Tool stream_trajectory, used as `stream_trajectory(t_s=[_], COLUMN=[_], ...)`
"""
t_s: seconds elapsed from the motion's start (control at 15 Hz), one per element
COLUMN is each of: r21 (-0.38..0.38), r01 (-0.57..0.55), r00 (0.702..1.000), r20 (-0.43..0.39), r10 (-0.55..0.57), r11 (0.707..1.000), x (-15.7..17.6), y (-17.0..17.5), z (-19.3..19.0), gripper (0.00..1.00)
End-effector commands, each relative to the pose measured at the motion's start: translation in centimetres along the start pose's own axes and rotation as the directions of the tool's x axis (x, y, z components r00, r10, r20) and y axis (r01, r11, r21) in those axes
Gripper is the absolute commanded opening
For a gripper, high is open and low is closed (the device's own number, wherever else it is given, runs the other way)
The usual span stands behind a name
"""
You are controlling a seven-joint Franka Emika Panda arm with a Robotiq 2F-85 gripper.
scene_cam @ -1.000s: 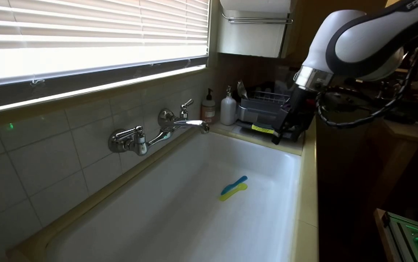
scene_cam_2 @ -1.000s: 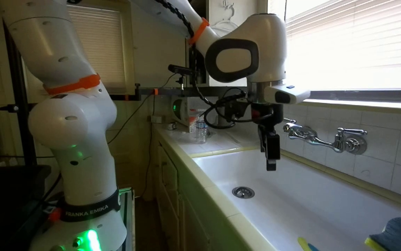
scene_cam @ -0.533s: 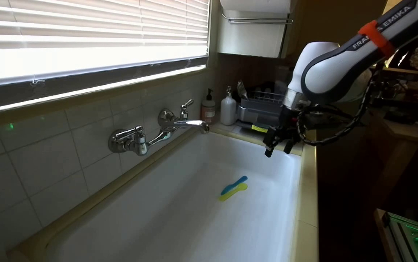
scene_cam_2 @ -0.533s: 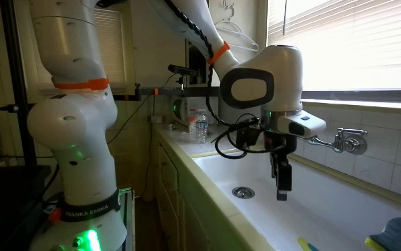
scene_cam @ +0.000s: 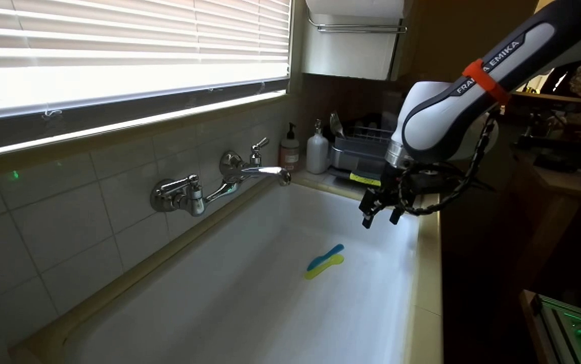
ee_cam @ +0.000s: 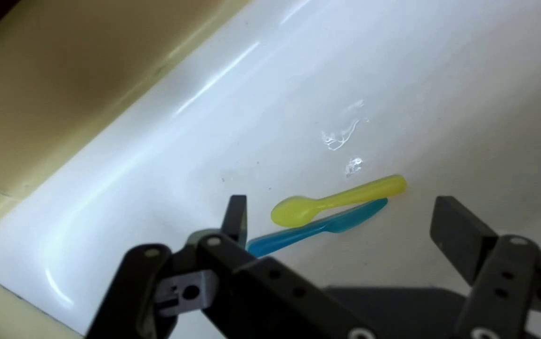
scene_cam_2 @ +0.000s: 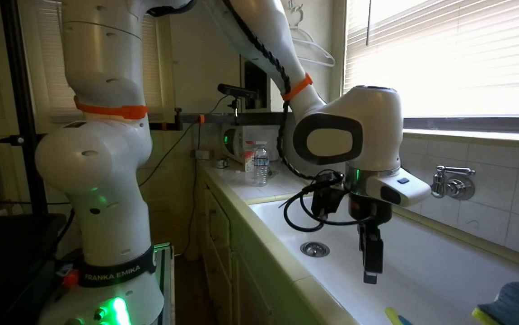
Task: Take the yellow spoon out of the sink and place it on the dishrack.
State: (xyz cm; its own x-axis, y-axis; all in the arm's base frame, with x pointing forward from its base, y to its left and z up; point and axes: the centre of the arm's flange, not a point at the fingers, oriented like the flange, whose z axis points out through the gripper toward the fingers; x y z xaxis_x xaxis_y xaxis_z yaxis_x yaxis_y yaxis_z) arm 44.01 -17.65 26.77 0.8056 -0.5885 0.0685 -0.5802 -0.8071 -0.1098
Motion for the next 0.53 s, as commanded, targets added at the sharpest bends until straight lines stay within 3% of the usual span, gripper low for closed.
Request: stream_trajectory(t_s=[0.0, 0.2, 0.47], r21=[0.0, -0.025, 0.005], r01=[0.0, -0.089, -0.177], r00=[1.0, 0.995, 0.984], r20=[-0.001, -0.037, 0.001], r10=[0.0, 0.088, 0.177], r11=[1.0, 0.996, 0.984], x=[0.1, 0.6, 2.3], y=[0.0, 0.2, -0.7], z=[0.0, 1.1, 3.9], gripper=[1.0, 1.0, 1.0])
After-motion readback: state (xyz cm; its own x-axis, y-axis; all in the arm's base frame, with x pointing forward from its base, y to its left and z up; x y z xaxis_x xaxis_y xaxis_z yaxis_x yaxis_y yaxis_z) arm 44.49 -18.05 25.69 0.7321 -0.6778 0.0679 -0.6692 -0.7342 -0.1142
